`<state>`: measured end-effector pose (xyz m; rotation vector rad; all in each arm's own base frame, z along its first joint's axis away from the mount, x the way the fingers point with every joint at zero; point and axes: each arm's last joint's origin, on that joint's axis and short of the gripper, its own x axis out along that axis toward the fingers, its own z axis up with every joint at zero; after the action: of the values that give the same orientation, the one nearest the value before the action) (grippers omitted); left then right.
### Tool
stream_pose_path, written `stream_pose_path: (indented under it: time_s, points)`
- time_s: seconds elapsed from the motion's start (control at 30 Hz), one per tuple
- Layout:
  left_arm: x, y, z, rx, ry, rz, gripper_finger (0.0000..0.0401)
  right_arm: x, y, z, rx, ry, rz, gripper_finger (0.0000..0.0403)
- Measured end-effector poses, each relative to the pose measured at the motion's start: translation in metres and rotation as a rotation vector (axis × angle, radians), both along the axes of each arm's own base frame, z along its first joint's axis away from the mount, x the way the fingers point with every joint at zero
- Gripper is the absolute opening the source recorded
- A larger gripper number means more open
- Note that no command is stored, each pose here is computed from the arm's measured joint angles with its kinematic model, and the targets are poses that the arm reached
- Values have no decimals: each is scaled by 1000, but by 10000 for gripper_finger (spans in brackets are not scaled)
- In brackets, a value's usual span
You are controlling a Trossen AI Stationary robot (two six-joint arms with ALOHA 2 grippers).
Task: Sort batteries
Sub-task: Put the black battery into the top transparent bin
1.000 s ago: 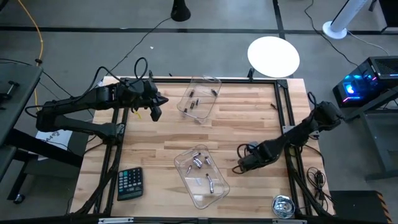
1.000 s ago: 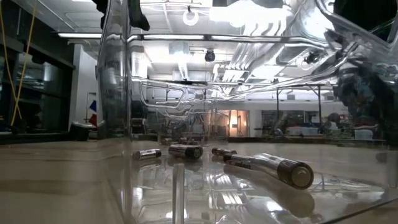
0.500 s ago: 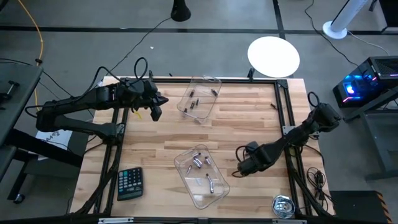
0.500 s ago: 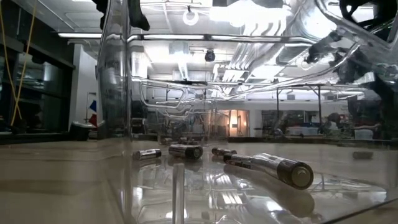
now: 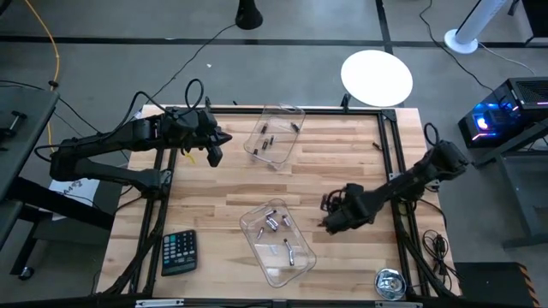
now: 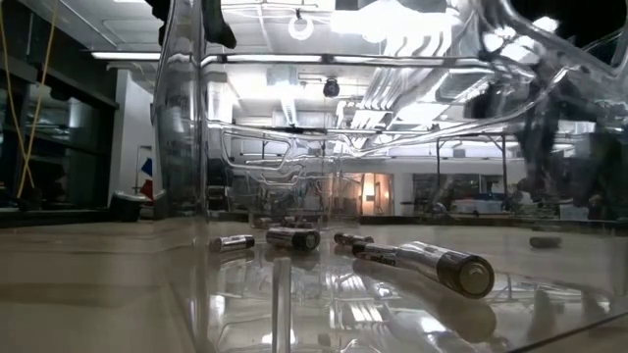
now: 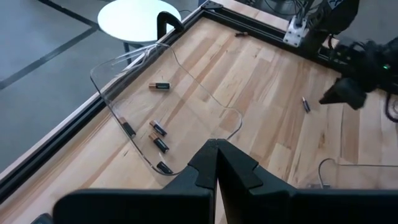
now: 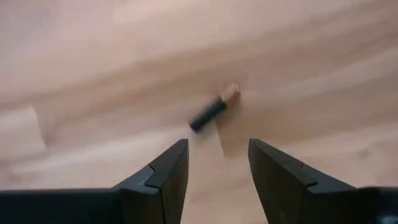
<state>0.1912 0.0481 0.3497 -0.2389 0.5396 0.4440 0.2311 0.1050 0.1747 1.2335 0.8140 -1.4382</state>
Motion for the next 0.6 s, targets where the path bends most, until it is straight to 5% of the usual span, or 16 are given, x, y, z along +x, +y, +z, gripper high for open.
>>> stream_pose_path:
  time_s: [0.37,0.6]
  points:
    - [-1,-1,-1,1,17,-22,0,17,-31,-13,-21,66,-64,161]
    - [0,-1,-1,-3,15,-28,0,26,-28,-39,59,144,-76,161]
